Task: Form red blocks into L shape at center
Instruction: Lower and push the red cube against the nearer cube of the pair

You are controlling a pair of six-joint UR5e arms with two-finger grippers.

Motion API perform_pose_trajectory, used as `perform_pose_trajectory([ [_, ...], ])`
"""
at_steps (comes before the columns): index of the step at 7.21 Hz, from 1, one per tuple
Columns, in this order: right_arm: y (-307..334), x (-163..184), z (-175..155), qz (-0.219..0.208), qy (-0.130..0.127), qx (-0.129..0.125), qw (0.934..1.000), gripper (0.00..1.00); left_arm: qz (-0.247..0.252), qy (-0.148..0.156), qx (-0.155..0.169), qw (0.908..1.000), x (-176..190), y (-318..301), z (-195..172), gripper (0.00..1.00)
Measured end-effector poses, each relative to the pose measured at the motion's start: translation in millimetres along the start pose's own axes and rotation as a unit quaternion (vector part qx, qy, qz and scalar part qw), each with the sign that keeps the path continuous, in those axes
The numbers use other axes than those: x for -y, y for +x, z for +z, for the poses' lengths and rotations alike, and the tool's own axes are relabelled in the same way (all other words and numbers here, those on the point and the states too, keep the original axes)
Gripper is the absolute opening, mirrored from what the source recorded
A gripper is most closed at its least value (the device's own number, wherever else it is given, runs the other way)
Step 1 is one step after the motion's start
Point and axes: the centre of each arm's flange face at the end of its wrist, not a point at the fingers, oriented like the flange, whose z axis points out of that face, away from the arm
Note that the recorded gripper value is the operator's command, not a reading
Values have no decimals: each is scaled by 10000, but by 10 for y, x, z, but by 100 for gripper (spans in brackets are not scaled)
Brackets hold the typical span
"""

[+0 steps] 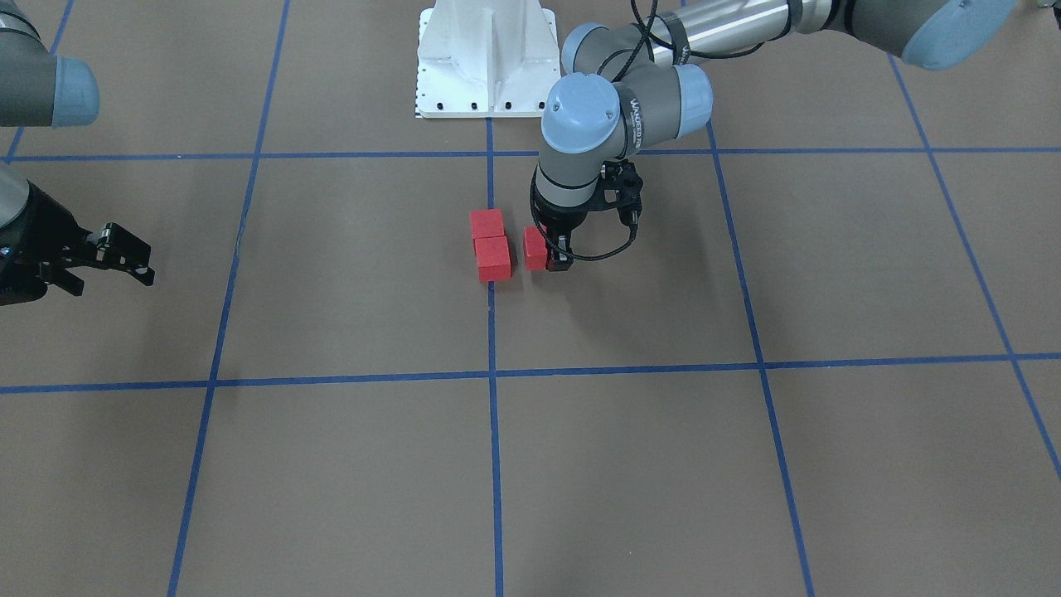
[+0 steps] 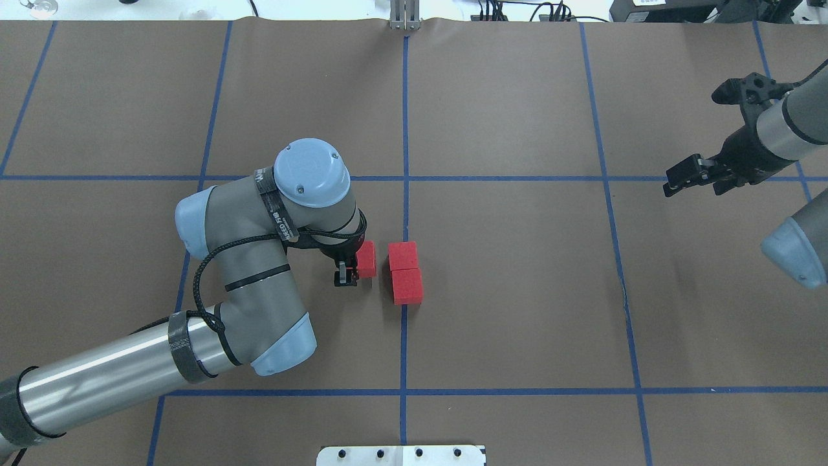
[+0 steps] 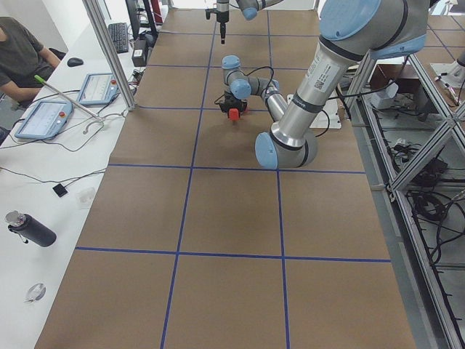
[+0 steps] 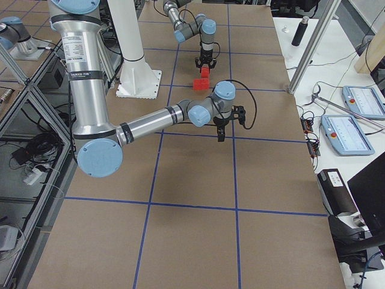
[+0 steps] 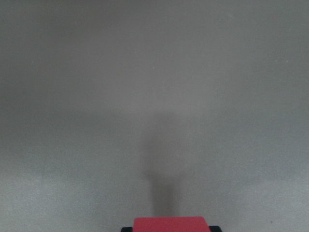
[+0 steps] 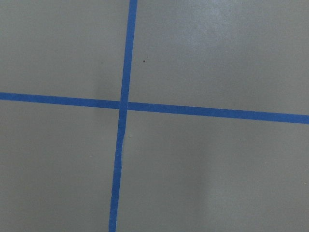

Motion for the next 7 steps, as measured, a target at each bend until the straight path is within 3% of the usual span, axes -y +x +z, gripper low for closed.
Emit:
perform_pose_trajectory([
  [7, -1, 0, -3, 1, 0, -1, 10000, 100, -253, -192, -52, 9995, -100, 4, 21, 0],
])
